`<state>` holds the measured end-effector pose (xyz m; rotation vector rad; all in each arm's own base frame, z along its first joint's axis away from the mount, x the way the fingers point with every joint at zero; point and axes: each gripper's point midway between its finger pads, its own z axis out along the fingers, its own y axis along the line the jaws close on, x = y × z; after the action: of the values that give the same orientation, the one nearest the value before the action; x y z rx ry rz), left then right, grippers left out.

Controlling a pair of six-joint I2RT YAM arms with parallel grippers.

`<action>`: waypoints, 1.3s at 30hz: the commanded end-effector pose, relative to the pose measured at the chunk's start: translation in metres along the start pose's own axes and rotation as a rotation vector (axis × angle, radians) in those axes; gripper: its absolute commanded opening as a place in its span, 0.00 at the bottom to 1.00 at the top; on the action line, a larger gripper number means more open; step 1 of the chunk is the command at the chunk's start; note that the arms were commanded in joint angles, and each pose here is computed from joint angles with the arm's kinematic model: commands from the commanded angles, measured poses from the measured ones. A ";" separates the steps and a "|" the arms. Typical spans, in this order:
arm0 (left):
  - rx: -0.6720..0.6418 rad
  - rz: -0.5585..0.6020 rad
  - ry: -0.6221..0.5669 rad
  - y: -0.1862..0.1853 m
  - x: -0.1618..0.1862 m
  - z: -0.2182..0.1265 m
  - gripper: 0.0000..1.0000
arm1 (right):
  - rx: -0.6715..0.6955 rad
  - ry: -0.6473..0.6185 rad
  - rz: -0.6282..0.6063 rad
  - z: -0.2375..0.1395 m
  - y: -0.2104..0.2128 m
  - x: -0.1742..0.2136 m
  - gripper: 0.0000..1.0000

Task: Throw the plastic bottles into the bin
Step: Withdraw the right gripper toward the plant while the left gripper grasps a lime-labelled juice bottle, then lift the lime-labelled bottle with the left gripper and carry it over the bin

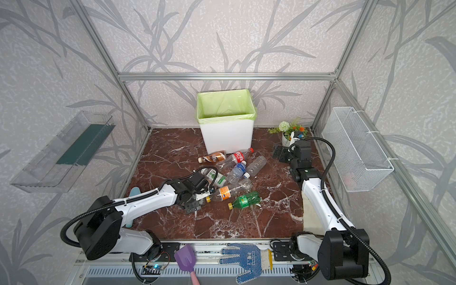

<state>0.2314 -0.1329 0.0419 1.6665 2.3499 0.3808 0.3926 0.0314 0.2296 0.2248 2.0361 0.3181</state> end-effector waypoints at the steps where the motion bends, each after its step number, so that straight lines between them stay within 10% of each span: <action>1: 0.023 0.029 -0.029 0.004 -0.008 -0.003 0.88 | -0.020 -0.029 0.019 -0.004 0.000 -0.006 0.99; 11: 0.107 0.028 -0.019 -0.005 -0.009 0.007 0.86 | -0.012 -0.007 0.032 0.001 -0.008 0.002 0.99; 26: 0.200 -0.029 0.025 -0.018 -0.004 0.005 0.56 | 0.001 0.018 0.064 0.003 -0.021 0.015 0.99; 39: 0.083 -0.260 -0.278 0.028 -0.027 -0.085 0.46 | -0.006 -0.004 0.070 -0.002 -0.021 0.007 0.99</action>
<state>0.2306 -0.1509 0.0935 1.4428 2.3957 0.0839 0.3855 0.0132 0.2025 0.3022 2.0770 0.3527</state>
